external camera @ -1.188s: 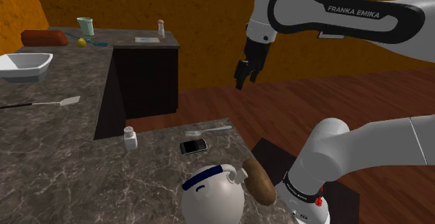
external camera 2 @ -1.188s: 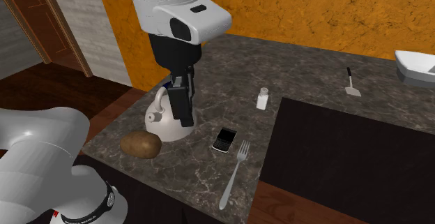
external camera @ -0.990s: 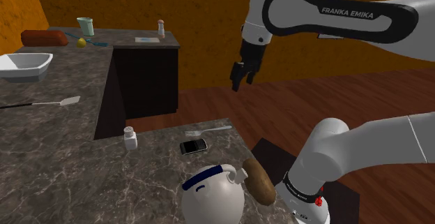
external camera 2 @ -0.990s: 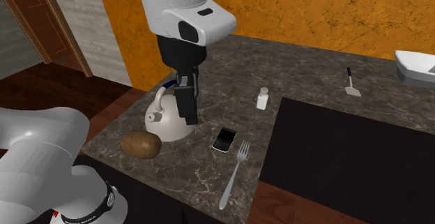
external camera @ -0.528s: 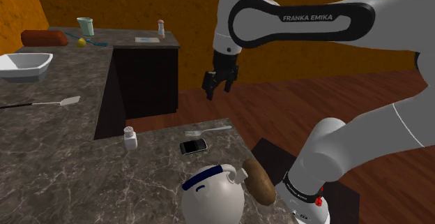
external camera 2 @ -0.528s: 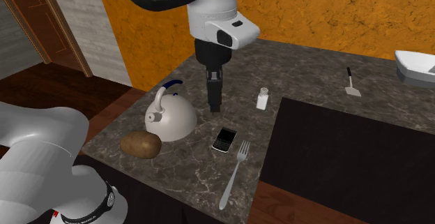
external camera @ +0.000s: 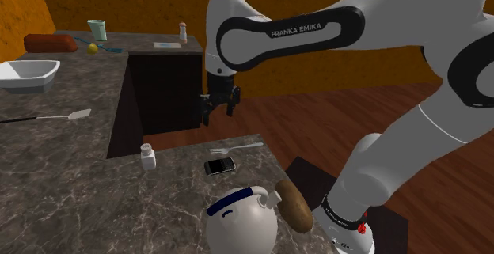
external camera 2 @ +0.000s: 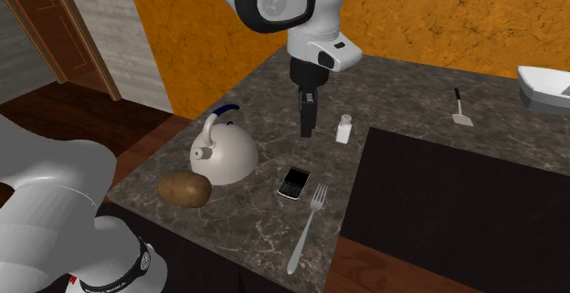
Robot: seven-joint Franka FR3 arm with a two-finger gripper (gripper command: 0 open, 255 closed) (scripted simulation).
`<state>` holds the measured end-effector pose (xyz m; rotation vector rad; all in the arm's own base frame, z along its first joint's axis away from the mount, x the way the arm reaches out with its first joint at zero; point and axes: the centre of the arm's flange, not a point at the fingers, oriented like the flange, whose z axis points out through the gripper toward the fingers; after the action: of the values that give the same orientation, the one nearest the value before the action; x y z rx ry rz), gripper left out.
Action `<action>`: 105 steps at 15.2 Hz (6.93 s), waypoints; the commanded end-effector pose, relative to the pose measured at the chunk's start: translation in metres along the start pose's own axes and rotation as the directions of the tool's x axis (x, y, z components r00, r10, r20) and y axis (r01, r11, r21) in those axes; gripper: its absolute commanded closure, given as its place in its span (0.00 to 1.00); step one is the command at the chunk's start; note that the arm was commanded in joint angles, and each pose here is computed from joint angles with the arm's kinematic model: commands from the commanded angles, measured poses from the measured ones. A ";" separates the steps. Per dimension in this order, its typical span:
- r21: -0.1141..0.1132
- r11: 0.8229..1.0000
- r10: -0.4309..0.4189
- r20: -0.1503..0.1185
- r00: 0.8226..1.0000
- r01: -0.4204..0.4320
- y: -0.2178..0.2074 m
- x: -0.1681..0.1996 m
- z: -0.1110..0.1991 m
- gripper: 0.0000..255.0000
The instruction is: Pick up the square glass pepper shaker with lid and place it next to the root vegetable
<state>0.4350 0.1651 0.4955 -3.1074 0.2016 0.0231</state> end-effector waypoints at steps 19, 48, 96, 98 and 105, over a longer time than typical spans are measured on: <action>0.010 0.993 0.114 0.069 0.991 -0.115 -0.180 0.142 0.122 0.00; 0.010 0.993 0.114 0.069 0.991 -0.115 -0.181 0.139 0.136 1.00; 0.010 0.993 0.114 0.069 0.991 -0.115 -0.034 -0.064 -0.013 1.00; 0.010 0.993 0.114 0.069 0.991 -0.115 -0.018 -0.085 -0.013 1.00; 0.010 0.993 0.114 0.069 0.991 -0.115 0.037 -0.159 -0.014 1.00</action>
<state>0.2861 0.1582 0.5117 -3.0719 0.3766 0.1292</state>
